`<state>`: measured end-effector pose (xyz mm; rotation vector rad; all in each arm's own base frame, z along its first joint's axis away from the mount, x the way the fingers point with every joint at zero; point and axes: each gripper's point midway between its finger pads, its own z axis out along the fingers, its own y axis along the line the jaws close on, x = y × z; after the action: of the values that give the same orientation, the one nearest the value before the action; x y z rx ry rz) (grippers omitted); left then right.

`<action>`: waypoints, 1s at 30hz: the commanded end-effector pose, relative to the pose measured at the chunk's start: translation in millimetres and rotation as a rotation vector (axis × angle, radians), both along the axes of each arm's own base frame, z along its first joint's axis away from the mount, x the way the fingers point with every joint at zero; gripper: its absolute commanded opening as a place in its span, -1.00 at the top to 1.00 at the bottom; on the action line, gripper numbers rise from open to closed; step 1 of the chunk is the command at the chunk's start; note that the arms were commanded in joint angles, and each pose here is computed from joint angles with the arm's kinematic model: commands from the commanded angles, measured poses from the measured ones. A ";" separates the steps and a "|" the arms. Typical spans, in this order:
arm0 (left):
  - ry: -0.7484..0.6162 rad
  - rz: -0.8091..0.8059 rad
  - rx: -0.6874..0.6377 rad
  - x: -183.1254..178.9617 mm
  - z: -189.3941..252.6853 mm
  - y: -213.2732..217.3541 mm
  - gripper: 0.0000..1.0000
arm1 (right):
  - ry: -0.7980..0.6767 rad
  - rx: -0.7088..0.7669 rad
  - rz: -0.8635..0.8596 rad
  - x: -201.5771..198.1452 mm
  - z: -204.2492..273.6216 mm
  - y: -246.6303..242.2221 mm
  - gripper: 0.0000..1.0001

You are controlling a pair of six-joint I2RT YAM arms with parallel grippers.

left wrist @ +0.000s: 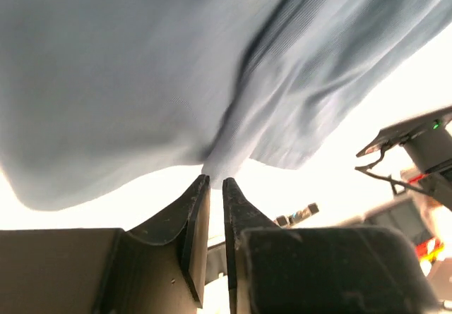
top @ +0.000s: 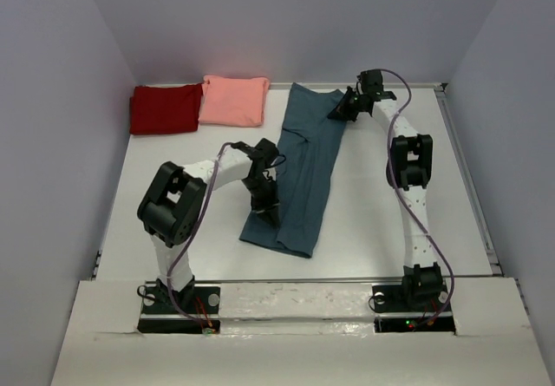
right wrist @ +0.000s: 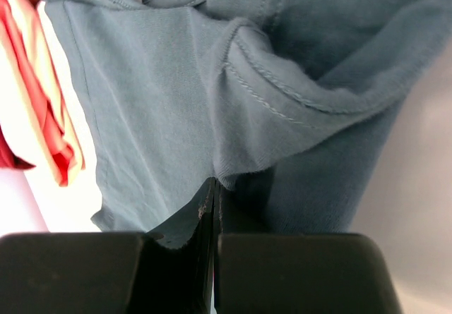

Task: Fold and stack the t-shirts
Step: Rotate the tshirt 90 degrees

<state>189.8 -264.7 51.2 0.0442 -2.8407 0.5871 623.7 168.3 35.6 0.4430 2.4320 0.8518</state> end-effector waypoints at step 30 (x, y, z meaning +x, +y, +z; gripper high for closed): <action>-0.367 0.137 -0.048 135.9 12.1 106.9 -0.63 | 0.223 0.035 0.133 -266.1 125.9 -13.5 -0.54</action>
<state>329.0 -151.9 78.1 0.2480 -3.2329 0.6891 433.8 156.3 209.3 0.3073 2.4226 1.0310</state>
